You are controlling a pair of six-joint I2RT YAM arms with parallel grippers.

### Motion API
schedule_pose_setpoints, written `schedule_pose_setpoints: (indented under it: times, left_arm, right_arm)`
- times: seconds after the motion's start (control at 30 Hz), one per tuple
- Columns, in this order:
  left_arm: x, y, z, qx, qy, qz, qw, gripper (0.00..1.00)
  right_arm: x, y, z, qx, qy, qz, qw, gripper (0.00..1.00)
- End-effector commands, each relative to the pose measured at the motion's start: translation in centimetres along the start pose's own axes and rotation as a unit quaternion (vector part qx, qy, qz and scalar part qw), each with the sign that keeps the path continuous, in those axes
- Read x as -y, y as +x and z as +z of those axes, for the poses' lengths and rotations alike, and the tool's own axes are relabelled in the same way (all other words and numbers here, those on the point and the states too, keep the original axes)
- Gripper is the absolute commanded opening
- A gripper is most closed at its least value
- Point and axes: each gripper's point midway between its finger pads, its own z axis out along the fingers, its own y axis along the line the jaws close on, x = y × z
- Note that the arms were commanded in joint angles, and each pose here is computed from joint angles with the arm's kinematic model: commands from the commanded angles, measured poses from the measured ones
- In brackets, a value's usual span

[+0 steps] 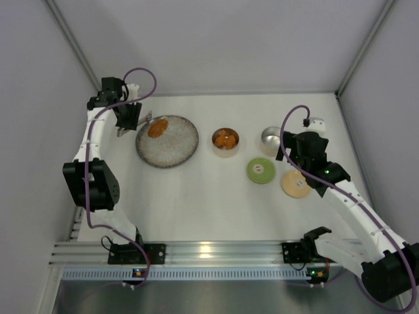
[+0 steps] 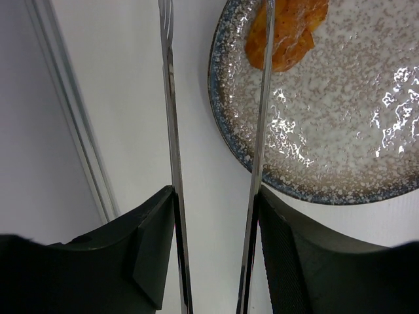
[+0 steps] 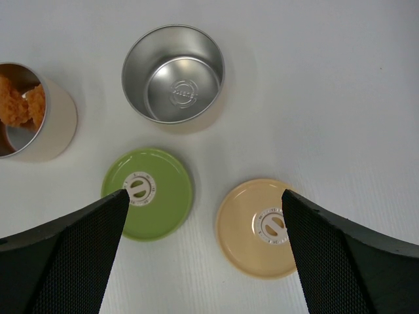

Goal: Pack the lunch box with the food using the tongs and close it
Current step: Pick up the fake food from the plate.

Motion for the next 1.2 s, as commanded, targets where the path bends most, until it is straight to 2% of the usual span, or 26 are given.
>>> schedule_pose_setpoints:
  times: [0.0, 0.27, 0.43, 0.6, 0.77, 0.97, 1.07, 1.17]
  left_arm:
    - [0.1, -0.9, 0.1, 0.017, -0.013, 0.015, 1.000, 0.56]
    - [1.8, -1.1, -0.3, 0.039, 0.037, 0.046, 0.997, 0.57]
    - [4.0, -0.5, -0.9, 0.053, 0.097, 0.073, 0.991, 0.57]
    - [3.9, 0.7, 1.6, 0.025, 0.094, 0.075, 0.992, 0.57]
    - [3.3, -0.1, 3.0, 0.028, 0.080, 0.078, 0.993, 0.56]
    - [3.8, 2.3, 4.7, -0.007, 0.087, 0.079, 0.993, 0.55]
    - [3.8, 3.4, 5.0, -0.019, 0.083, 0.079, 0.993, 0.50]
    - [3.7, 3.6, 4.5, -0.020, 0.078, 0.080, 0.994, 0.36]
  right_arm:
    - [-1.1, -1.6, -0.4, 0.023, -0.017, 0.005, 1.000, 0.99]
    - [-0.5, -0.9, -0.6, 0.017, -0.009, 0.009, 1.000, 0.99]
    - [-0.6, -0.7, -0.5, 0.016, -0.011, 0.013, 1.000, 0.99]
    - [-0.8, -0.8, -0.5, 0.015, -0.013, 0.010, 1.000, 0.99]
    - [-0.6, -1.0, -0.7, 0.016, -0.009, 0.008, 1.000, 0.99]
    - [-0.4, -0.8, -0.8, 0.015, -0.008, 0.013, 1.000, 0.99]
    - [-0.4, -0.8, -0.9, 0.016, -0.007, 0.014, 1.000, 0.99]
    - [-0.4, -0.9, -0.8, 0.016, -0.008, 0.012, 1.000, 0.99]
